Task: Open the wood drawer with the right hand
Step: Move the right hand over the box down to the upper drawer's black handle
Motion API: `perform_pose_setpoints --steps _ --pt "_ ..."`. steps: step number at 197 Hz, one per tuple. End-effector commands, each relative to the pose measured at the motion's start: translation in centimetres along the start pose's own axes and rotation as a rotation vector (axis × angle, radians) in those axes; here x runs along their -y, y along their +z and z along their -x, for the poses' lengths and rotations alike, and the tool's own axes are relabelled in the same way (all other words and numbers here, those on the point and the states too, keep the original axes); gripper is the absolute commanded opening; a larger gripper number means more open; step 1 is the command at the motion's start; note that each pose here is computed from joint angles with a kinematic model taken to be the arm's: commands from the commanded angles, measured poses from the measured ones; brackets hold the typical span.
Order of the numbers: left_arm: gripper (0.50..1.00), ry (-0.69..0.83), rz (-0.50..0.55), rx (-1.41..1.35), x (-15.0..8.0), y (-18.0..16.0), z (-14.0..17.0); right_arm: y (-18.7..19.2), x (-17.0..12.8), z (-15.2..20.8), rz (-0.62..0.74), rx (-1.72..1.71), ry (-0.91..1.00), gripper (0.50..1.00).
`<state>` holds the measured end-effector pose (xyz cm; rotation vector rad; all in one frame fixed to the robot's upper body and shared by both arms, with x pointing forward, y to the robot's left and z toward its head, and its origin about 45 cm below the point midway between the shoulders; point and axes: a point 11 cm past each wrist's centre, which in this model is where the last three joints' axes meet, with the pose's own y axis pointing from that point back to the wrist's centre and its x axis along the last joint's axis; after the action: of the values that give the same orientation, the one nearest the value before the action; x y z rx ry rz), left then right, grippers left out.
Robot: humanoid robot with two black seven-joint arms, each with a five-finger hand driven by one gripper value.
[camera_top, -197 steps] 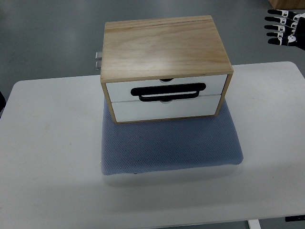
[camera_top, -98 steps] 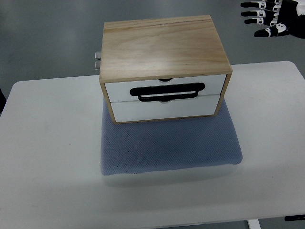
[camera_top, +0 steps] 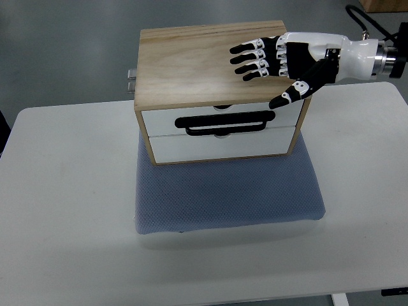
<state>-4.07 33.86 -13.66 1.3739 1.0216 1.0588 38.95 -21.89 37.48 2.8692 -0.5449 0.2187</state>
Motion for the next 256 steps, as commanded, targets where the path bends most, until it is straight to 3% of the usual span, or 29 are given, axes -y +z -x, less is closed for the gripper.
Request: perform_pose_setpoints --steps 1,62,135,256 --pt "1.0 0.0 0.0 0.0 0.0 0.0 0.0 -0.3 1.3 2.1 -0.004 -0.014 -0.078 0.944" --pt "1.0 0.0 0.0 0.0 0.0 0.0 0.0 0.6 4.3 4.9 0.065 -0.135 -0.229 0.944" --pt "1.0 0.0 0.0 0.0 0.0 0.0 0.0 2.2 4.3 2.4 0.115 -0.179 -0.143 0.944" --pt "1.0 0.0 0.0 0.0 0.0 0.0 0.0 5.3 4.3 1.2 0.175 -0.186 -0.085 0.944"
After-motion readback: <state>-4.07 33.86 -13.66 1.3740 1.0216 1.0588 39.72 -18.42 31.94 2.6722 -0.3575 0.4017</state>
